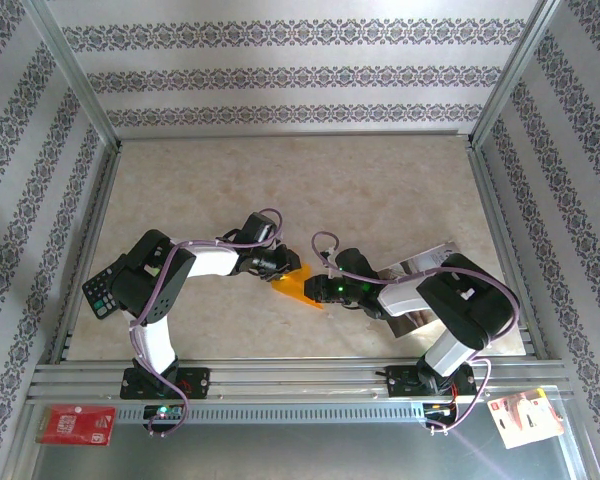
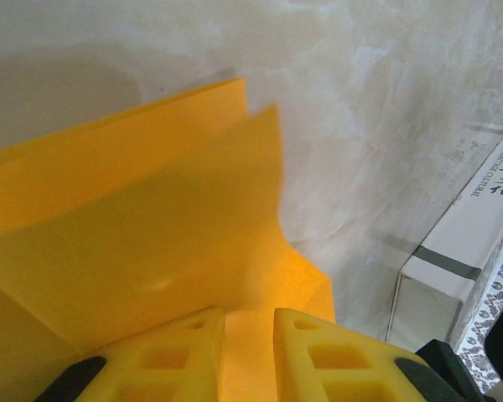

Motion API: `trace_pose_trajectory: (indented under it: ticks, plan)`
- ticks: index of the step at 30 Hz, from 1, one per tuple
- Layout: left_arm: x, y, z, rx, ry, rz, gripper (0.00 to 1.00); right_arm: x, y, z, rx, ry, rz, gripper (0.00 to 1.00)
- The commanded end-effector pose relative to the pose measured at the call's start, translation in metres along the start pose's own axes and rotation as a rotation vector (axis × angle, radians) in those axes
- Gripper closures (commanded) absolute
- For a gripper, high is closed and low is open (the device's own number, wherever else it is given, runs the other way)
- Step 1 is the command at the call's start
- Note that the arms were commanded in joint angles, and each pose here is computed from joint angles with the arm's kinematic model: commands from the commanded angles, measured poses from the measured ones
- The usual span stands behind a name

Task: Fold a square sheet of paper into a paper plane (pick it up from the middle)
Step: Fourth fold the wing at the center of the table.

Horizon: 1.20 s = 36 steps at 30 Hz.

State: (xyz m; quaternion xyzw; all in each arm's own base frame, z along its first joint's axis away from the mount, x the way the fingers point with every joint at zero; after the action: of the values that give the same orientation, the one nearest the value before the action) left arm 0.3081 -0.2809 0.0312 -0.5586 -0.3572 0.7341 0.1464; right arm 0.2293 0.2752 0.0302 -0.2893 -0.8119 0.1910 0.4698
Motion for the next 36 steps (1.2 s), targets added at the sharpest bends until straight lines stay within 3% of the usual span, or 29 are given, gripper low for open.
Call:
trace_pose_trajectory:
  ticks: [1, 11, 25, 36]
  plan:
    - [0.015, 0.004, -0.002, -0.003, 0.001, -0.026, 0.78, 0.003, -0.006, -0.008, -0.014, 0.011, 0.006, 0.84]
    - [0.015, 0.004, -0.002, 0.002, 0.004, -0.021, 0.78, 0.002, -0.025, 0.005, -0.006, 0.021, 0.033, 0.84]
    - [0.017, 0.004, -0.002, -0.002, 0.003, -0.020, 0.78, -0.008, -0.025, 0.019, 0.015, 0.046, 0.061, 0.97]
    - [0.019, 0.000, -0.003, -0.010, 0.006, -0.017, 0.78, -0.023, -0.019, 0.028, 0.059, 0.106, 0.103, 0.95]
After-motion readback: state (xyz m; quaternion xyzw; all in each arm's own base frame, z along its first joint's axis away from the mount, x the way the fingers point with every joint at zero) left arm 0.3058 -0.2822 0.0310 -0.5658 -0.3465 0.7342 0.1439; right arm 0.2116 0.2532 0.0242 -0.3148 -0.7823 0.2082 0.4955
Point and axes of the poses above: each hand's point on the last joint's axis, 136 mm out from that joint toward the fingers, its own y axis out along the fingers, its own x axis along the line the jaws close on, z = x × y, the point moved 1 cm from there along -y, back along the fingers, and after that the axes turned 10 degrees about -y, right-handed, at the moved point
